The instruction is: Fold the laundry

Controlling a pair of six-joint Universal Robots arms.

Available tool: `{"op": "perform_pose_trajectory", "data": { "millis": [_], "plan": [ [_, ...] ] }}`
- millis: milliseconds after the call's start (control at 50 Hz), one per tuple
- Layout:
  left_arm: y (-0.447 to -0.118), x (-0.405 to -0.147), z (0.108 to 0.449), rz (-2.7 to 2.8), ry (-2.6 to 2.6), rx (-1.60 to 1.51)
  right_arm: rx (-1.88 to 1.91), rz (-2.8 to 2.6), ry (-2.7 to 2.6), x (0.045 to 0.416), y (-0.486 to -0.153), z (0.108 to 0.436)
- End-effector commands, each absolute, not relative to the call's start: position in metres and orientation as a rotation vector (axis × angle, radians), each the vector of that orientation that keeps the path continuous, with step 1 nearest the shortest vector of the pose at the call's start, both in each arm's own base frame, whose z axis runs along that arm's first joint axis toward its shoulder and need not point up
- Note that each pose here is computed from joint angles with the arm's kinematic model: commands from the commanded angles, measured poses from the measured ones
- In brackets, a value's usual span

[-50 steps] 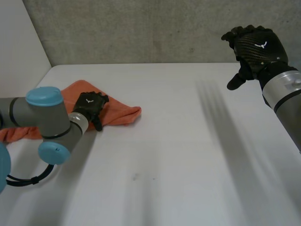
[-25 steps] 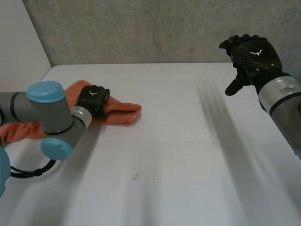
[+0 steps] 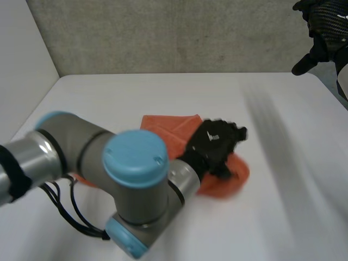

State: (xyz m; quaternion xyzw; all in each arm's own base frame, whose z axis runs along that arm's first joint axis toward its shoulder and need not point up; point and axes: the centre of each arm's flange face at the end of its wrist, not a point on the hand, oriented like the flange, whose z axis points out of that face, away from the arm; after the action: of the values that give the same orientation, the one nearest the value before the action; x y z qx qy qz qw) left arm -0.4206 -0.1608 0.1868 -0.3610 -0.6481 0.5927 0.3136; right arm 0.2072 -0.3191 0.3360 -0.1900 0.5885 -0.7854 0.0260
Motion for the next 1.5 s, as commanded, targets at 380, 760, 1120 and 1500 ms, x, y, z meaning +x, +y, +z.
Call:
{"op": "perform_pose_trajectory", "data": {
  "millis": [380, 760, 1120, 1500],
  "plan": [
    [-0.269, -0.318, 0.200, 1.760, -2.090, -0.732, -0.730, -2.007, 2.108, 0.222, -0.310, 0.283],
    [-0.287, -0.255, 0.163, 1.603, -2.417, -0.609, -0.884, -1.584, 2.256, 0.268, -0.287, 0.211],
    [-0.300, -0.292, 0.177, 1.629, -2.177, -0.799, -0.874, -1.477, 2.331, 0.264, -0.265, 0.187],
    [-0.320, -0.375, 0.130, 1.578, -1.996, -1.146, -0.832, -1.522, 2.343, 0.228, -0.245, 0.189]
  ]
}}
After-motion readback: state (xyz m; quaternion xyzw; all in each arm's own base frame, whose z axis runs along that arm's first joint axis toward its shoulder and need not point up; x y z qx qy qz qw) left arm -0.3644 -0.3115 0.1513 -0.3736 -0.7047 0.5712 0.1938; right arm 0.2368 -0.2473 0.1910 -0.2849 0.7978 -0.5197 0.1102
